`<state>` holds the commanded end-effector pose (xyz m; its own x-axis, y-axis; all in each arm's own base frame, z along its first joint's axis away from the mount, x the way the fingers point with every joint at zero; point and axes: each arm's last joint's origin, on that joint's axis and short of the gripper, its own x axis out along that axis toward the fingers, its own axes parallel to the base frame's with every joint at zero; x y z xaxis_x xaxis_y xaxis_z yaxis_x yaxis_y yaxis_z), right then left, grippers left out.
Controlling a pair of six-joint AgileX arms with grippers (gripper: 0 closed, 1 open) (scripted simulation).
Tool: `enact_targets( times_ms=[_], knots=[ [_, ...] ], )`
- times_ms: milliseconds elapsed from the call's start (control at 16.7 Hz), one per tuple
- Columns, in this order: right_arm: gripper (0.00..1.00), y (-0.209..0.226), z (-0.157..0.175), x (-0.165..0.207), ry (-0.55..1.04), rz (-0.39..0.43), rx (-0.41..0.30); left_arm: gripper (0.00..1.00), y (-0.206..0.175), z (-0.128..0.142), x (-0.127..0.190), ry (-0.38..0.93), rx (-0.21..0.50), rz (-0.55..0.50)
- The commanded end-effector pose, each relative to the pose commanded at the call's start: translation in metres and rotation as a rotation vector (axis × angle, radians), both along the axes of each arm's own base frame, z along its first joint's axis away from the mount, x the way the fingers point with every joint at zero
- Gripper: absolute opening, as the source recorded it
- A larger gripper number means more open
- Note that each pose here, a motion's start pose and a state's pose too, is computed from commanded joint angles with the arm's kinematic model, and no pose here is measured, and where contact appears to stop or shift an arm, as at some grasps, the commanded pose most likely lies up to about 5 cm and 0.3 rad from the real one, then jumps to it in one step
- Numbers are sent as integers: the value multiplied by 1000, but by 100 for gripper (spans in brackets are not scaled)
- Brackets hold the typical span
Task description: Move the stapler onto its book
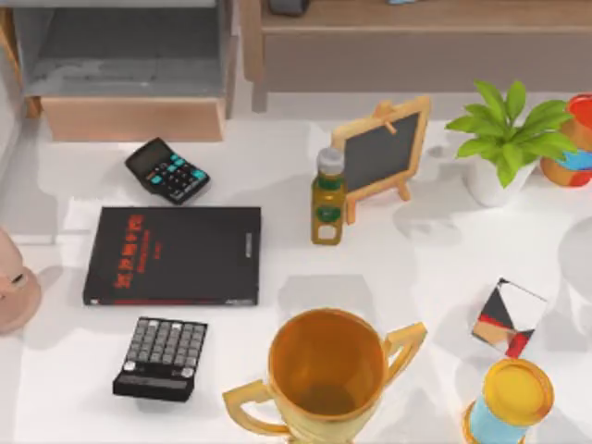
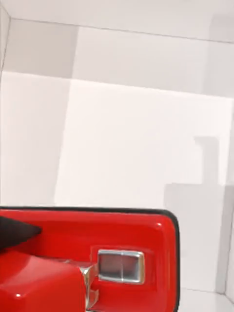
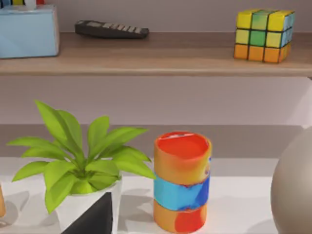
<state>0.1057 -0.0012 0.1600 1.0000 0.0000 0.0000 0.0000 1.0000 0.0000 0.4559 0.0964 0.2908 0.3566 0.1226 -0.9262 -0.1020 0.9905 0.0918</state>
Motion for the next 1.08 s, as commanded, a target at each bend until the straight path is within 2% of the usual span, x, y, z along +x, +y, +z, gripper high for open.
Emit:
enact_targets(
  times_ms=[240, 480, 600, 780, 1080],
  knots=[
    [100, 0, 0, 0, 0, 0, 0, 0, -68, 40, -19, -121, 9, -102],
    [100, 0, 0, 0, 0, 0, 0, 0, -137, 47, -39, -174, -33, -203],
    [100, 0, 0, 0, 0, 0, 0, 0, -168, 37, -48, -157, -63, -239],
    [100, 0, 0, 0, 0, 0, 0, 0, -205, 8, -61, -79, -101, -263],
    [100, 0, 0, 0, 0, 0, 0, 0, -237, -59, -83, 132, -117, -202]
  ],
)
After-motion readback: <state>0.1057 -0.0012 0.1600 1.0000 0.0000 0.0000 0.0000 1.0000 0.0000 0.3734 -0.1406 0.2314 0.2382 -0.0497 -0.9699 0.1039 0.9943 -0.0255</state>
